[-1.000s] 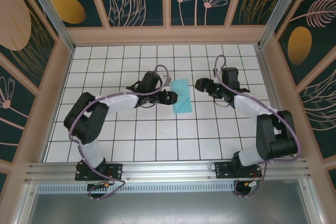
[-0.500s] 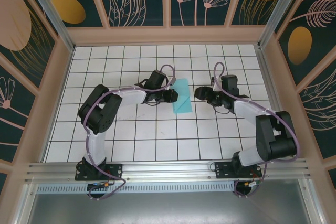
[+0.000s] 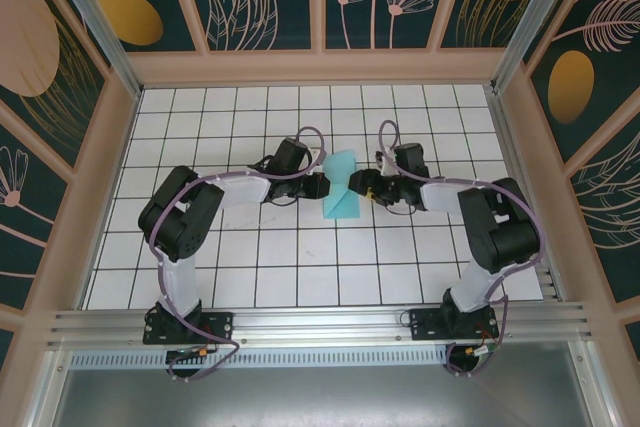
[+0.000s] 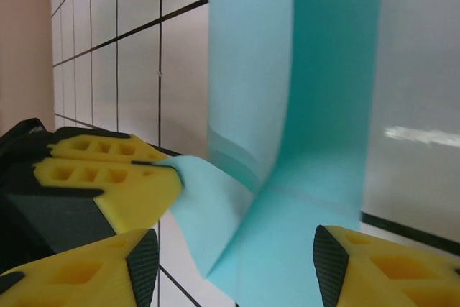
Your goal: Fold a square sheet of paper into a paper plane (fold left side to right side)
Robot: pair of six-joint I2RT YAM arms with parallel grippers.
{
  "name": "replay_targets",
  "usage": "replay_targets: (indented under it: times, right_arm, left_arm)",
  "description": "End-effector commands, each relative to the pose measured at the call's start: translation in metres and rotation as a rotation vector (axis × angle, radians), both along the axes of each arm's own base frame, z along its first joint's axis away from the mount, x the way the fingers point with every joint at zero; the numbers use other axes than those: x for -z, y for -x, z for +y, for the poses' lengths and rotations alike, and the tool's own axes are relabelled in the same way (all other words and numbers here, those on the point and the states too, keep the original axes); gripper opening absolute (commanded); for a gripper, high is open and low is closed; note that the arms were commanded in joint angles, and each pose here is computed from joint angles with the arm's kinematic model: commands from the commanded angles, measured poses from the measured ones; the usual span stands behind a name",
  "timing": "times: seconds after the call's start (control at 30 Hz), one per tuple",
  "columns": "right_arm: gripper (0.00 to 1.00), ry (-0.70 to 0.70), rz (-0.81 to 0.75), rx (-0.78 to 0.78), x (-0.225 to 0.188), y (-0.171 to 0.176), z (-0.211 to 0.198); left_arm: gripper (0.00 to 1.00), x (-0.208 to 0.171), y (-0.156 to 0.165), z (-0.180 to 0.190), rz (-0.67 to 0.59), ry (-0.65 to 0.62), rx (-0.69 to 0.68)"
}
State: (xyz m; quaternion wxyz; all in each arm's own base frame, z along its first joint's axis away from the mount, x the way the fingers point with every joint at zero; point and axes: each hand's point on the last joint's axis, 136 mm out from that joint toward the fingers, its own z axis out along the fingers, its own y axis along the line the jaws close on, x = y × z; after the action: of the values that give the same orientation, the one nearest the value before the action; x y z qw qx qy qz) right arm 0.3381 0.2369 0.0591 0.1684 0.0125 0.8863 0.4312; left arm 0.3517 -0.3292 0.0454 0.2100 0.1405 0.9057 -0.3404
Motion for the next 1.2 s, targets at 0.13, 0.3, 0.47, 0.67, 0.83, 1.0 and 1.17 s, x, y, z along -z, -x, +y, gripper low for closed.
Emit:
replay_targets:
  times: [0.13, 0.3, 0.47, 0.67, 0.83, 1.0, 1.17]
  right_arm:
    - [0.49, -0.057, -0.009, -0.02, -0.002, -0.018, 0.022]
    - [0.34, -0.054, 0.006, -0.025, 0.004, -0.019, 0.026]
    - [0.06, -0.063, -0.029, -0.029, -0.005, -0.022, 0.026]
    - [0.0, -0.13, -0.175, -0.04, -0.058, -0.03, 0.015]
    - [0.0, -0.272, -0.345, -0.056, -0.135, -0.03, 0.0]
    - [0.0, -0.39, -0.478, -0.098, -0.207, -0.021, 0.0]
    - [0.01, -0.459, -0.538, -0.142, -0.251, -0.01, 0.012]
  left_arm:
    - [0.11, -0.01, -0.007, 0.007, -0.033, 0.01, -0.034]
    - [0.14, -0.012, -0.009, 0.013, -0.042, 0.008, -0.051]
    - [0.28, -0.025, -0.011, 0.021, -0.068, 0.012, -0.078]
    - [0.71, -0.081, -0.014, 0.055, -0.156, 0.095, -0.188]
    - [0.98, -0.146, -0.009, 0.084, -0.198, 0.286, -0.302]
    - [0.98, -0.206, 0.011, 0.073, -0.208, 0.525, -0.23]
    - [0.98, -0.237, 0.022, 0.056, -0.177, 0.694, -0.121]
